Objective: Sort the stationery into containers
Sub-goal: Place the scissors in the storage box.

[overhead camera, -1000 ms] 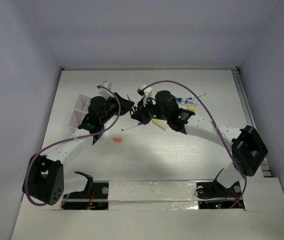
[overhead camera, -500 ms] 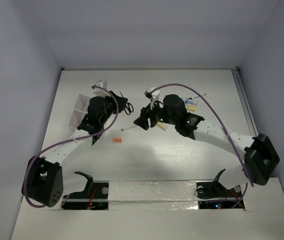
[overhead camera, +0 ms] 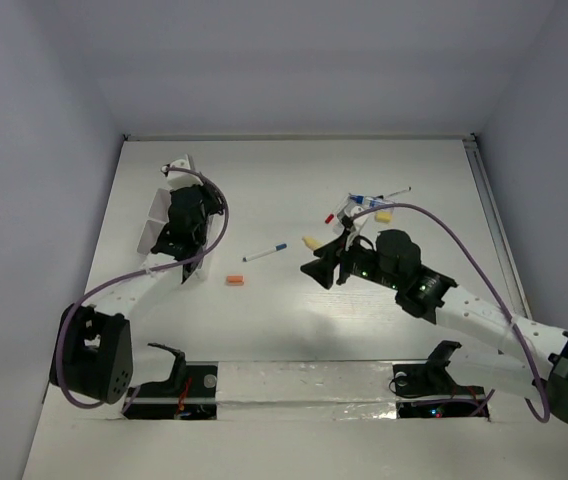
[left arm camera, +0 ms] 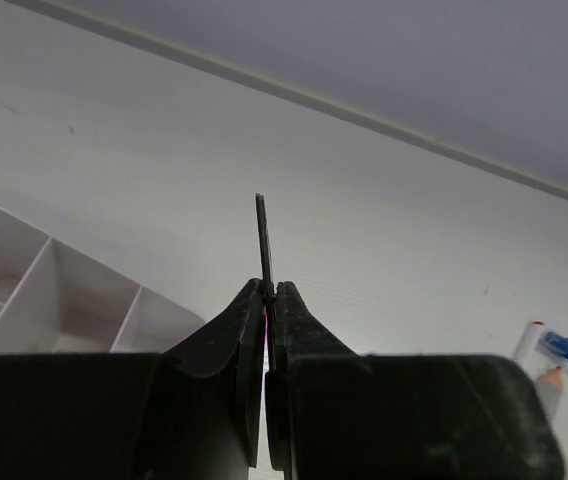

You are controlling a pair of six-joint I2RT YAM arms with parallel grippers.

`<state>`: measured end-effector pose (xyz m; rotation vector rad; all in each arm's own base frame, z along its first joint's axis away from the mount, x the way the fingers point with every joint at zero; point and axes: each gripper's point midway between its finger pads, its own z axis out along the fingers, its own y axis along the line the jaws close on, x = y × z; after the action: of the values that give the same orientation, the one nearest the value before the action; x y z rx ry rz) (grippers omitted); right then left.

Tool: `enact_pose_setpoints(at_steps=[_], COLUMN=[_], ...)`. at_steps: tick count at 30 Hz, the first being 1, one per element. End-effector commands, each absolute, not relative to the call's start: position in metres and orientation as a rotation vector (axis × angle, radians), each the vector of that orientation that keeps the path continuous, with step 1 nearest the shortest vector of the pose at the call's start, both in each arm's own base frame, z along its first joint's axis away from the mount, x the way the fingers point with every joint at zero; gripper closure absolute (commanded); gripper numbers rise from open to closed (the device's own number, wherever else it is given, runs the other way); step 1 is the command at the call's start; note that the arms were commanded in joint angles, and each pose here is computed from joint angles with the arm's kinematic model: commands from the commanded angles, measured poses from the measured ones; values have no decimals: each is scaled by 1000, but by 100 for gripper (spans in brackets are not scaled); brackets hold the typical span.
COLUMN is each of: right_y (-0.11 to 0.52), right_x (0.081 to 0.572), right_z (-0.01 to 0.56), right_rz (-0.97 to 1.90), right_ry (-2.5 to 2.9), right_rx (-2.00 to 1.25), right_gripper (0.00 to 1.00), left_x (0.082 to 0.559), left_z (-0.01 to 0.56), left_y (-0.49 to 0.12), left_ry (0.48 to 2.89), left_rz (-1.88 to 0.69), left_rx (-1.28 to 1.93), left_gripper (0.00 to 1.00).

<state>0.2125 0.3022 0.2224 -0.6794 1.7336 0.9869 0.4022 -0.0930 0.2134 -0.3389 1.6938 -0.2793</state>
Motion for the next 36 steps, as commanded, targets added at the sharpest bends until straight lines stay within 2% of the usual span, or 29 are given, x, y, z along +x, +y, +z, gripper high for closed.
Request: enact_pose_setpoints(at_steps=[1, 12, 21, 36], right_y=[303, 300, 295, 286], right_x=[210, 203, 208, 210], right_z=[247, 245, 243, 251], right_rz=[1038, 1084, 1057, 1021], right_ry=[1627, 1609, 1611, 1593], right_rx=[-621, -591, -555, -521], right_gripper=[37, 37, 38, 38], left_x=[424, 432, 431, 432], left_z=[245, 211, 178, 154], left_y=[-88, -50, -45, -36], left_ry=[1592, 1639, 1703, 1824], left_rz=[-197, -80, -22, 43], left_rx=[-264, -299, -290, -340], left_gripper=[100, 100, 100, 100])
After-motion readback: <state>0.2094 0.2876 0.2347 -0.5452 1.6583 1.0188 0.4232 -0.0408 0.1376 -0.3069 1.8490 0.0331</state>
